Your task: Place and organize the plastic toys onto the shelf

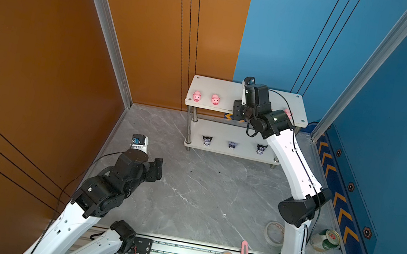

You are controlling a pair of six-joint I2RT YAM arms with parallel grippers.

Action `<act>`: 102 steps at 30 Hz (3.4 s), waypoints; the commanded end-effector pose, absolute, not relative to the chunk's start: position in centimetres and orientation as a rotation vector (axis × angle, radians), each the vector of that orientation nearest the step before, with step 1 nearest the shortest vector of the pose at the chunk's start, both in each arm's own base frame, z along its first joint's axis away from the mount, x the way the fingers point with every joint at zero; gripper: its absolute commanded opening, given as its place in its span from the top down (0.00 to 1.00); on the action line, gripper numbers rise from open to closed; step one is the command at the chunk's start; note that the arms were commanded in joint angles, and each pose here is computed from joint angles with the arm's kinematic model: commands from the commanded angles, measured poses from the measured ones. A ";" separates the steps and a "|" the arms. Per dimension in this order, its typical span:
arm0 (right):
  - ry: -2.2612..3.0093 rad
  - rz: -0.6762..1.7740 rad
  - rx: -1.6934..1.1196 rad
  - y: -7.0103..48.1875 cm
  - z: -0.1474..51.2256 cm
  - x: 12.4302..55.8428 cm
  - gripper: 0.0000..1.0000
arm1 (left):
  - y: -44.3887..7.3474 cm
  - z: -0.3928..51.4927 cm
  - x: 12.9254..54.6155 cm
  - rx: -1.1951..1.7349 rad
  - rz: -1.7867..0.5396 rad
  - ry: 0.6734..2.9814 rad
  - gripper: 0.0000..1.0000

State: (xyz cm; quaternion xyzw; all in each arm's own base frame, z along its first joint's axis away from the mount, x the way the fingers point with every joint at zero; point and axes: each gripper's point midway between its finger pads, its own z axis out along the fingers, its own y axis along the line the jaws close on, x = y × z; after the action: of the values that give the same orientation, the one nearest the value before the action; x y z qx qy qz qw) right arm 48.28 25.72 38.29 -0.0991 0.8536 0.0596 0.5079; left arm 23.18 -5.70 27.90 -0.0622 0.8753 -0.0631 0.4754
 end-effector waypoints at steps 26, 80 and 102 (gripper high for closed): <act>2.009 0.082 -0.148 23.2 41.5 46.6 0.70 | -5.3 27.4 22.6 -0.155 -0.166 2.156 0.16; 2.120 0.186 -0.119 23.1 37.0 47.3 0.69 | -5.4 27.4 23.0 -0.169 -0.179 2.167 0.15; 2.108 0.211 -0.116 23.0 37.6 47.3 0.52 | -5.3 27.5 23.0 -0.175 -0.182 2.166 0.15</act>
State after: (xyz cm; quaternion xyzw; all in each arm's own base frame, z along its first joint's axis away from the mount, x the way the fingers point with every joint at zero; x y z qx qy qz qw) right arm 46.99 23.20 37.64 -0.0545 0.8680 0.0819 0.4867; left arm 23.03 -5.45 27.64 -0.0699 0.8775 -0.0754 0.4685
